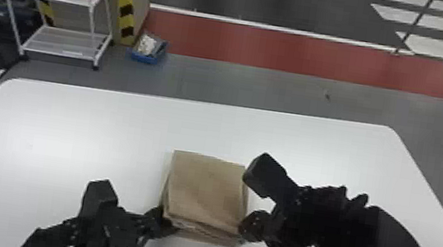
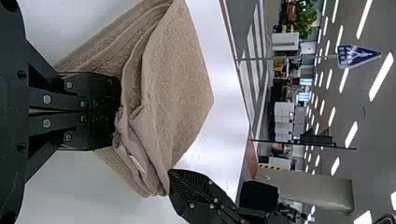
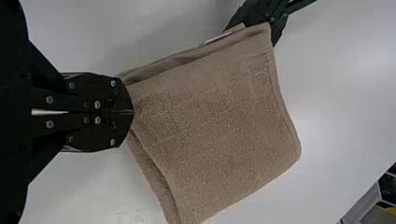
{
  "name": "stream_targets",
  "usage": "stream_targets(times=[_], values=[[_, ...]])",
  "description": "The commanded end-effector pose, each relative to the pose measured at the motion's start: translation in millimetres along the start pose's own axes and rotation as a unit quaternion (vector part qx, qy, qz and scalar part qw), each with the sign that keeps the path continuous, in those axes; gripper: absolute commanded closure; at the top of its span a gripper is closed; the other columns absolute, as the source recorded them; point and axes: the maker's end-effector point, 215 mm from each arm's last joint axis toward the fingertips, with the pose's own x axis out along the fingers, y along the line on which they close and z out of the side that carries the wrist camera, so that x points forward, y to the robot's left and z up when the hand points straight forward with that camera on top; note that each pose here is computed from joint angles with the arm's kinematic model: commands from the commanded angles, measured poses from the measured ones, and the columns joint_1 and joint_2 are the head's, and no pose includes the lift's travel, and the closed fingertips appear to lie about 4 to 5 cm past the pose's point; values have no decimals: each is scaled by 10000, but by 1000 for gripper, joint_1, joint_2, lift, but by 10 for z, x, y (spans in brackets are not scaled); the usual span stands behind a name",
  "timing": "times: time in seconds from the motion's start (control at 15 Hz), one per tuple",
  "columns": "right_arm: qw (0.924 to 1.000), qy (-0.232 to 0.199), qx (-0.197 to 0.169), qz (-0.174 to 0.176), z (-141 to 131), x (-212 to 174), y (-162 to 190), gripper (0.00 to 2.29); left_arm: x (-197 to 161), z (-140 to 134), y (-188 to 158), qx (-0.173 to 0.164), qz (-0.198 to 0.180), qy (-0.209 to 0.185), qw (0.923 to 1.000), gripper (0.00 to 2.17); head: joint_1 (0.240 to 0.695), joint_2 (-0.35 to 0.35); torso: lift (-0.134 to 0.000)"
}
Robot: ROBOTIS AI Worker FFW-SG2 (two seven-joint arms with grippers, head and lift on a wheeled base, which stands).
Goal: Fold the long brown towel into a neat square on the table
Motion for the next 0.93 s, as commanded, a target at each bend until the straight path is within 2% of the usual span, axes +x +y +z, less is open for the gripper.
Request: stream_targets(times=[0.0, 0.27, 0.4, 0.53, 0.73, 0.87], values=[[9999, 43, -109, -36, 10, 17, -128, 2111, 20, -11, -26, 1, -23, 35, 10000, 2094, 695, -90, -124], [9997, 74, -184, -166, 28, 6, -362, 2111, 34, -28, -39, -34, -19, 71, 10000, 2094, 695, -106, -124], [9998, -51, -109, -186, 94, -39, -426, 2111, 40, -54, -43, -75, -16, 113, 9999, 2098, 695, -113, -124], [9990, -402, 37, -180, 232, -191, -482, 2111, 40, -64, -42, -80, -15, 130, 9999, 2094, 695, -114, -124], [9941, -1032, 330, -75, 588, -335, -562, 2111, 46, -88, -45, -73, -5, 177, 9998, 2098, 695, -105, -124], [9939, -1019, 417, 87, 608, -163, -509, 2111, 52, -75, -56, -50, -16, 175, 9998, 2094, 695, -91, -124]])
